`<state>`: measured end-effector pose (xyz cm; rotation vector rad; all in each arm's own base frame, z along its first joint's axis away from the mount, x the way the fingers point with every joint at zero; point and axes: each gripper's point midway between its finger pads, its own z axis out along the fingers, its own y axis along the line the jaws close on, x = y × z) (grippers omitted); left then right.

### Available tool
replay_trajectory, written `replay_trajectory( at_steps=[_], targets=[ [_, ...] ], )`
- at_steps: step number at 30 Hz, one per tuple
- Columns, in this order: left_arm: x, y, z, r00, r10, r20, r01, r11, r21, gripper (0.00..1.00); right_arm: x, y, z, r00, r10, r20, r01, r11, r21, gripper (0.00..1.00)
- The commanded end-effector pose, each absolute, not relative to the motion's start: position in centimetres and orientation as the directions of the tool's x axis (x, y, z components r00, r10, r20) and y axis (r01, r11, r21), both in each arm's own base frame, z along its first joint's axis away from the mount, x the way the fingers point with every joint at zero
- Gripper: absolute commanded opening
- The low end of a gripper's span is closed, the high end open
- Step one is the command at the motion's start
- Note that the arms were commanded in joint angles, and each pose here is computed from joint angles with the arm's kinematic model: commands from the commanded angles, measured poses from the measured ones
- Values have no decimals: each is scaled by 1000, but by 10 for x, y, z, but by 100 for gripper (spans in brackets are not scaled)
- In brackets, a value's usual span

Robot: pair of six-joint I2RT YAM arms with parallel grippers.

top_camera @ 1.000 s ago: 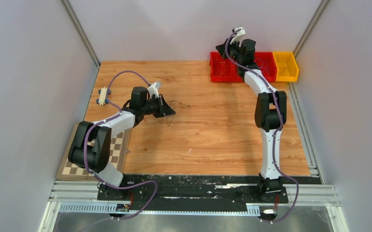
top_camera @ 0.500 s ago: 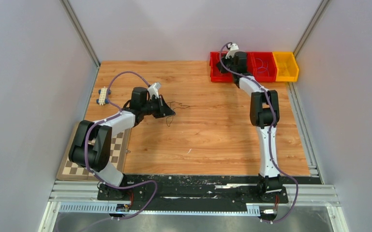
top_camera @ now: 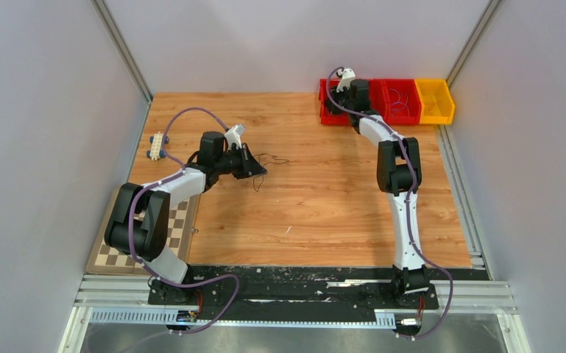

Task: Untangle the cables

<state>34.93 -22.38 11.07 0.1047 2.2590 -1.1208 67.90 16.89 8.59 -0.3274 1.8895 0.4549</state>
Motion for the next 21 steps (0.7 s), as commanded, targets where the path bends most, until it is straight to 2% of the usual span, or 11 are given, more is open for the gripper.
replay_trajectory(
  at_steps=[1,4,10,16,21],
  targets=[
    [360,-224,130,-769,-195,-609,375,633,-677,0,681,169,154,-234,-39,-972,-456,887,74,17],
    [359,-223,130,-767,-200,-609,374,633,-678,0,680,166,173,-204,-40,-978,-452,890,58,25],
    [358,-223,129,-770,-211,-602,366,627,-687,0,673,168,198,-168,-46,-985,-476,878,41,55],
    [359,-225,129,-770,-212,-602,369,622,-690,0,666,166,216,-137,-69,-988,-484,875,6,62],
    [360,-226,131,-767,-213,-605,374,617,-692,0,656,166,229,-118,-96,-988,-504,863,-23,83]
  ],
)
